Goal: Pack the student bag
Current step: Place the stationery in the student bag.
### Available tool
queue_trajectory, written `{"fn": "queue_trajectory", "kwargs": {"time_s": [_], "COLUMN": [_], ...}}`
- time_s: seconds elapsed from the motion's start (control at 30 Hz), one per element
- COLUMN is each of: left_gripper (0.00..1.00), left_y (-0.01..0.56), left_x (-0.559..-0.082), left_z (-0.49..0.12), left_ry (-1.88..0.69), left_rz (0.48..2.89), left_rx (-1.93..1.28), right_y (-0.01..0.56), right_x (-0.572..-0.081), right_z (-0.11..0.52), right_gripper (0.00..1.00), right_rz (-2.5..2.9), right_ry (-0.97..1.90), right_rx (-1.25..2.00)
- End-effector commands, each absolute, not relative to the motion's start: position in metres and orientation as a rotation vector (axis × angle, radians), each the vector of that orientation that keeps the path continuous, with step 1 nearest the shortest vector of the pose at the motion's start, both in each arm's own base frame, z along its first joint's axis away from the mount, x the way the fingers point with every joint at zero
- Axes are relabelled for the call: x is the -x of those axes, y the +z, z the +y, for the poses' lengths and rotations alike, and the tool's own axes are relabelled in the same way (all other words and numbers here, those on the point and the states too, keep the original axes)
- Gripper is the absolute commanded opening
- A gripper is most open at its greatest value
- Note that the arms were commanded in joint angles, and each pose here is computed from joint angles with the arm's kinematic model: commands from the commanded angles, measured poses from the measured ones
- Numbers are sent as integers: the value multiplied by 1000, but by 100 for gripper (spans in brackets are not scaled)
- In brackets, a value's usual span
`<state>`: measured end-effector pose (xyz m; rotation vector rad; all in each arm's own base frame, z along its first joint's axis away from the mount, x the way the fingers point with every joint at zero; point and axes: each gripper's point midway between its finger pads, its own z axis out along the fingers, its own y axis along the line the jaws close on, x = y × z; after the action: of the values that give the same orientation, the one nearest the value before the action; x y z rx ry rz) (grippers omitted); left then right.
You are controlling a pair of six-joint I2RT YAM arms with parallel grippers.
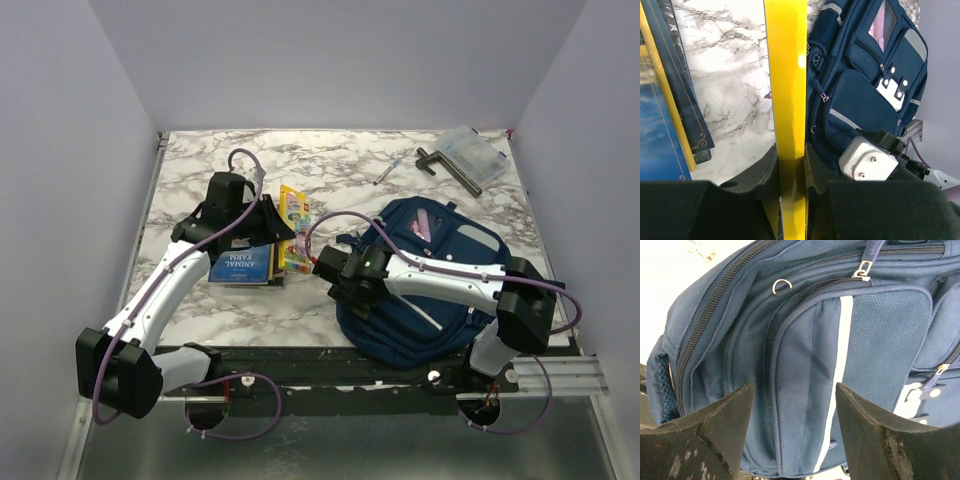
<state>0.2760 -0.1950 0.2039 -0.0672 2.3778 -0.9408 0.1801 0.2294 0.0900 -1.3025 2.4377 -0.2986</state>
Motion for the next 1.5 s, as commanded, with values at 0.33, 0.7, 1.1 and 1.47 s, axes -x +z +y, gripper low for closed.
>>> {"fn": "queue_trajectory", "kwargs": {"time_s": [0.33, 0.7, 1.1, 1.47], "left_gripper": [13, 11, 9, 9], "left_y": [219, 227, 211, 199], "left_x": [-259, -232, -199, -201], "left_z": [-198, -228, -277, -321], "left_ry": [-1054, -1359, -1588, -1593], "left_rz": [2314, 2222, 2136, 2185], "left_rx": [98, 185, 543, 585], "right_y": [134, 155, 219, 226], "right_x": [-219, -228, -249, -246], "right_z": [206, 219, 259, 276], "right_gripper": [42, 1, 1, 1], "right_rz": [2225, 2185, 2198, 2213], "right_ry": [-602, -441, 116, 276], "right_rx": [1041, 834, 446, 389]}}
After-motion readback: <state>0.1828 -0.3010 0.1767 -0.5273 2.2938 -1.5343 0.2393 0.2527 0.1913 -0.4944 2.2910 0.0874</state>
